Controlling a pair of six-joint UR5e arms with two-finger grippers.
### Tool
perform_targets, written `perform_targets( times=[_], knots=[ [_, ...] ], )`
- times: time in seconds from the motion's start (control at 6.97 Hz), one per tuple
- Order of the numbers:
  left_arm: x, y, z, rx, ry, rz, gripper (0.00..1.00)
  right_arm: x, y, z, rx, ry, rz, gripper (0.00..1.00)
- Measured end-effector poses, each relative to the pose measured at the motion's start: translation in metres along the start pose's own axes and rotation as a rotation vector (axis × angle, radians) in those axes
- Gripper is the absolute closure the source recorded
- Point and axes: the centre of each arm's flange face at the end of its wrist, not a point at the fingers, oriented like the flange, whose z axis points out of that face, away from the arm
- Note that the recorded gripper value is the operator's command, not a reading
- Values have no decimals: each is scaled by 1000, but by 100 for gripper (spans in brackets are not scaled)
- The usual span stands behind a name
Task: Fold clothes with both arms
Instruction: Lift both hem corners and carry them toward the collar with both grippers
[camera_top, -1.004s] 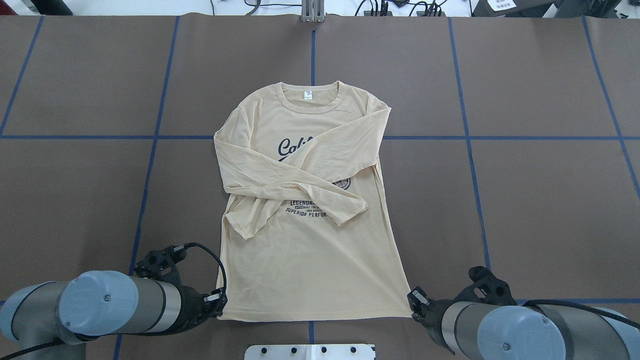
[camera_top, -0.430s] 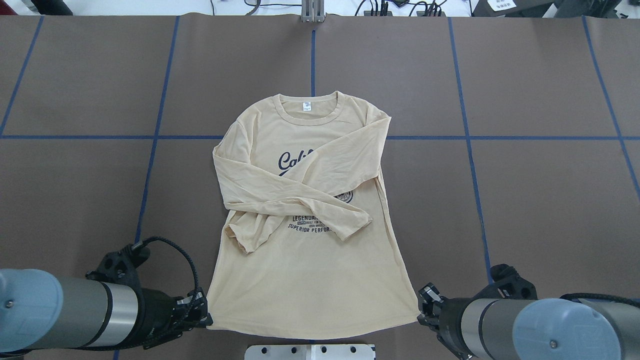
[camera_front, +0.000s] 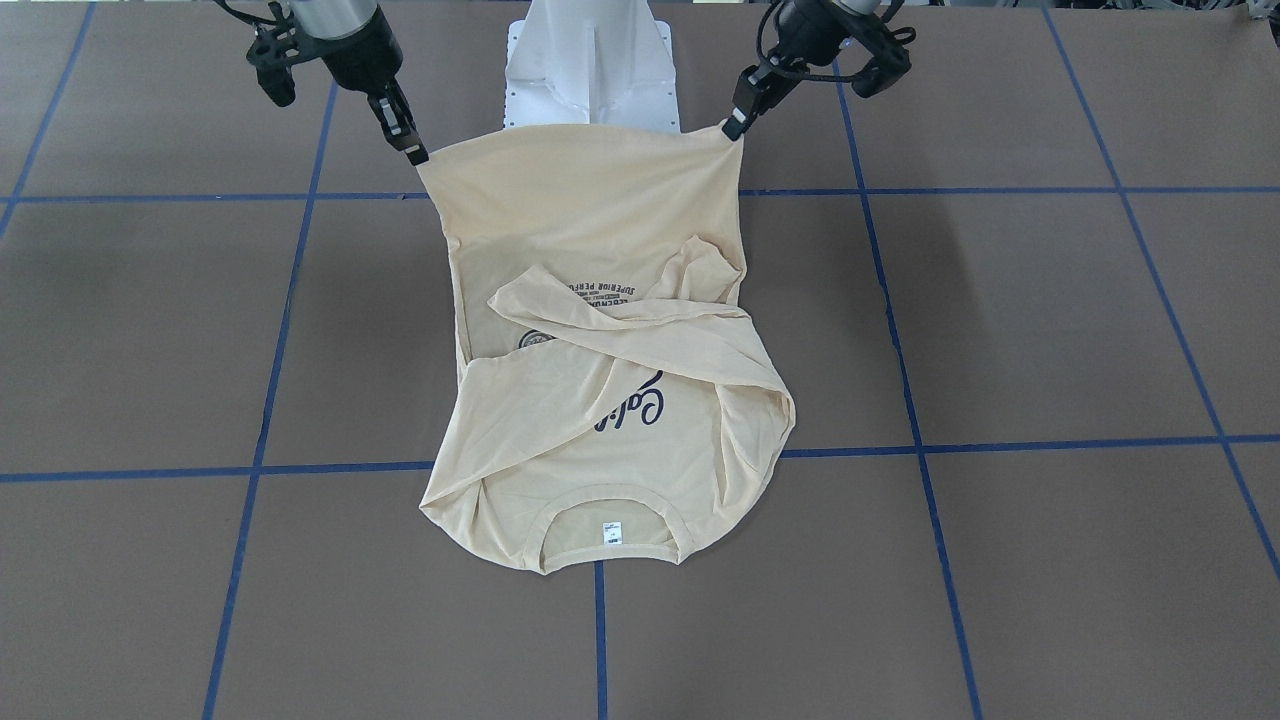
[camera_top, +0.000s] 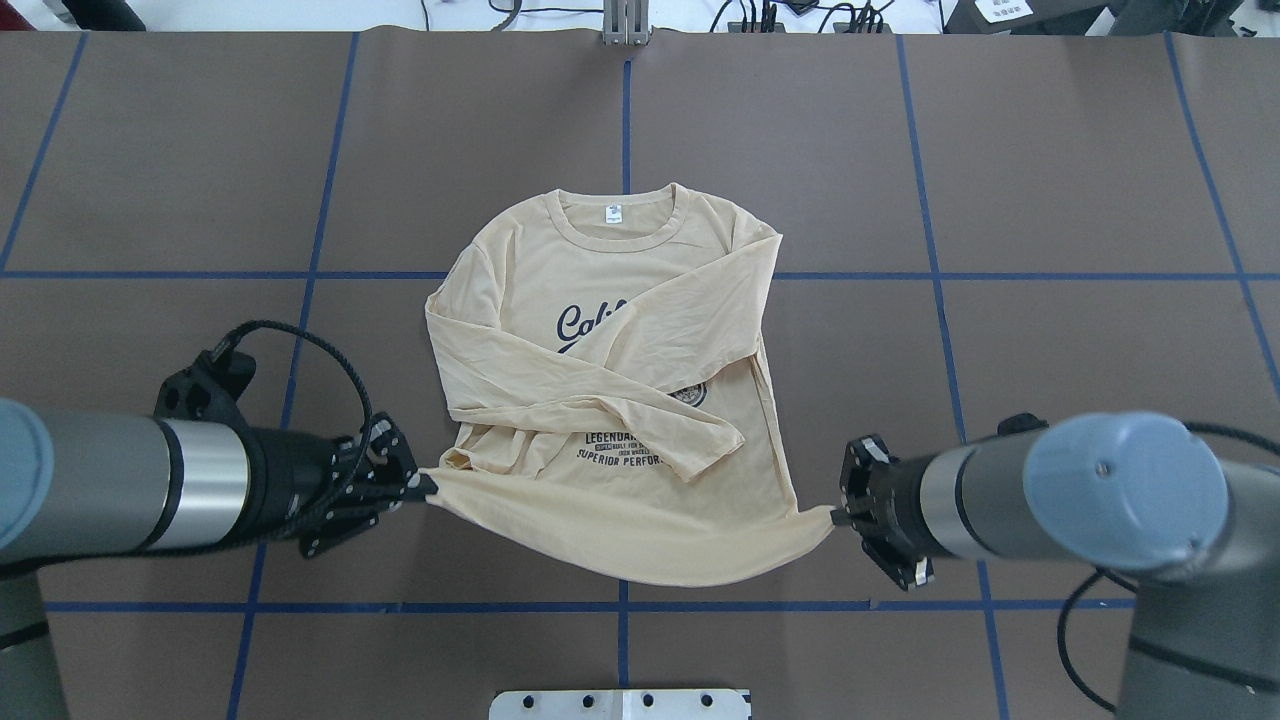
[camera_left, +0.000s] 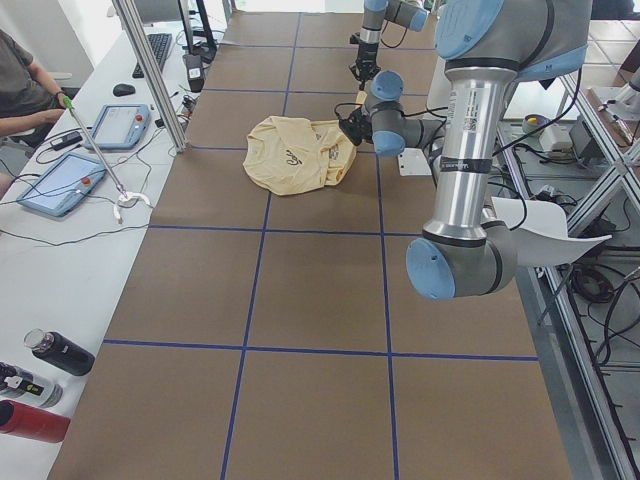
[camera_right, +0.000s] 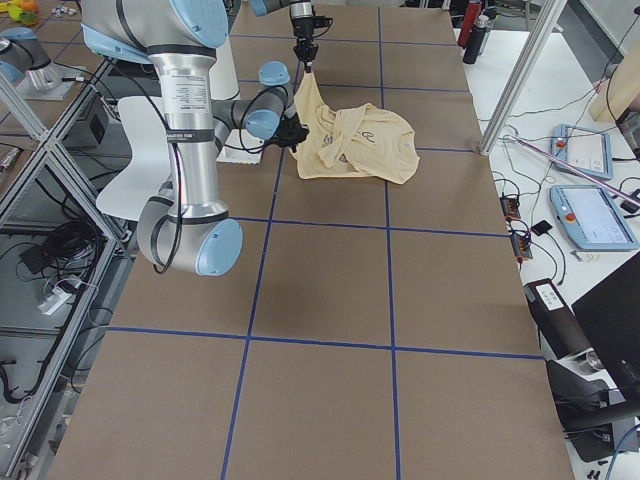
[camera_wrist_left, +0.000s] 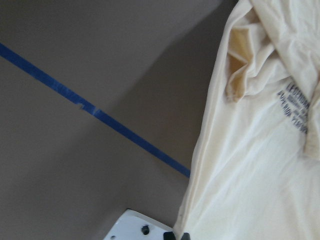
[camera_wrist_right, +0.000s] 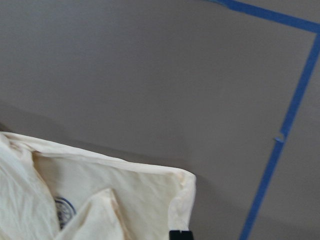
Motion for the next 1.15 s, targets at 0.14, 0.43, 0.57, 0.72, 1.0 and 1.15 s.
perform_targets(
  times=[0.14, 0.43, 0.57, 0.72, 1.0, 1.15],
  knots=[
    [34, -33, 16, 71, 19, 7, 100, -58, -12, 4, -2, 1, 61, 100],
    [79, -96, 45, 167, -2, 34, 100, -143, -33, 8, 22, -22, 103, 100],
    [85, -121, 53, 199, -17, 48, 100, -179, -43, 6, 29, -31, 117, 100],
    [86, -137, 59, 217, -25, 58, 100, -213, -52, 0, 28, -30, 131, 100],
    [98, -164, 71, 245, -16, 58, 100, -274, -57, 9, 54, -12, 130, 100],
    [105, -180, 84, 257, -13, 59, 100, -298, -60, 20, 79, -1, 112, 100]
  ],
)
